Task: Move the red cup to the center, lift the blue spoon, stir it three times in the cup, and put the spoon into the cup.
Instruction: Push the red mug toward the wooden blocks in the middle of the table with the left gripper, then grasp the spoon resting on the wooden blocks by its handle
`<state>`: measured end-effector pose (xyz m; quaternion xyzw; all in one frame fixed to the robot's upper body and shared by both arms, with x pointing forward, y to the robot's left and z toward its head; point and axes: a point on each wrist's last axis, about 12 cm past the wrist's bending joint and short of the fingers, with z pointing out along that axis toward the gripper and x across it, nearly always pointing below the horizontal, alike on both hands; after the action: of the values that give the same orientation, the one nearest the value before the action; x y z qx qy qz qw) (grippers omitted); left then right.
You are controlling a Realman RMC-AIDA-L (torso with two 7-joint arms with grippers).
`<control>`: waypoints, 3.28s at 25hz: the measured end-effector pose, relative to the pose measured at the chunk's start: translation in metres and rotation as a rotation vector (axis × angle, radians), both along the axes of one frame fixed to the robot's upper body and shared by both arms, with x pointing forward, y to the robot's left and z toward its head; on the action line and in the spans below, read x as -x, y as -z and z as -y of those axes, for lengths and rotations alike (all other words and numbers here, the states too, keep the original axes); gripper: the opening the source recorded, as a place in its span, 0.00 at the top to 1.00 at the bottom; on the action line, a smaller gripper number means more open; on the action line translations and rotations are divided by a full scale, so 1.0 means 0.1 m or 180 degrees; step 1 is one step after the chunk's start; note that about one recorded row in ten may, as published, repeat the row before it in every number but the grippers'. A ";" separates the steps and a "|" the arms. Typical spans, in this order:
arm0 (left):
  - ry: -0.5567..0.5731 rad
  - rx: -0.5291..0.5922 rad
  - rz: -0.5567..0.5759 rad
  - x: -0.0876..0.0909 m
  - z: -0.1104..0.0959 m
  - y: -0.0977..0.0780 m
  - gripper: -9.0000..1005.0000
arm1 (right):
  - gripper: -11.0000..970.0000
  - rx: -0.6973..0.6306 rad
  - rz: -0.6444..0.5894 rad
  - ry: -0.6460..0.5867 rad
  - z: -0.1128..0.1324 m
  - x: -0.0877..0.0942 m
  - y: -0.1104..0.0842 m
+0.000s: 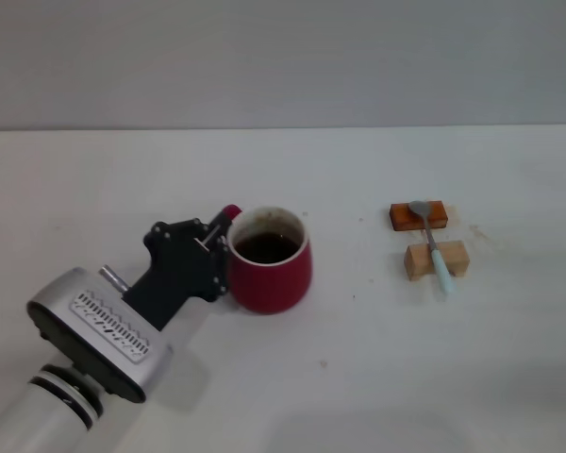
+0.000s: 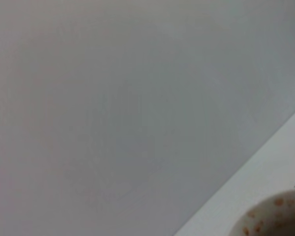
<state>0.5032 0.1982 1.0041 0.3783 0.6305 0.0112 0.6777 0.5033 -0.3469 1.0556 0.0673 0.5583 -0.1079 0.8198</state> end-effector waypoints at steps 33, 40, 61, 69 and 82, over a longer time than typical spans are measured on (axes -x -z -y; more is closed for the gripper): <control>-0.0040 -0.0007 -0.0260 0.05 0.03 0.09 0.94 | 0.25 -0.0001 -0.0001 0.0001 0.00 0.00 0.00; 0.0018 0.0012 -0.0280 0.07 0.08 0.09 0.94 | 0.26 -0.0004 -0.0005 0.0003 0.00 0.01 0.01; -0.1786 0.1228 -0.0227 -0.27 -0.85 -0.09 0.94 | 0.28 -0.0065 -0.0260 -0.0224 -0.17 0.02 0.13; -0.2255 0.1874 -0.0030 -0.28 -1.23 -0.18 0.94 | 0.29 -0.0172 -0.0591 -0.0542 -0.60 0.21 0.28; -0.2274 0.1709 0.0068 -0.38 -1.33 -0.23 0.83 | 0.30 -0.0187 -0.1091 -0.1095 -1.46 0.72 0.45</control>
<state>0.5409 0.3312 1.0275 -0.0526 0.6952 0.0845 0.7119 0.4312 -0.2010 1.0101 -0.0242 0.6954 0.0397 0.7171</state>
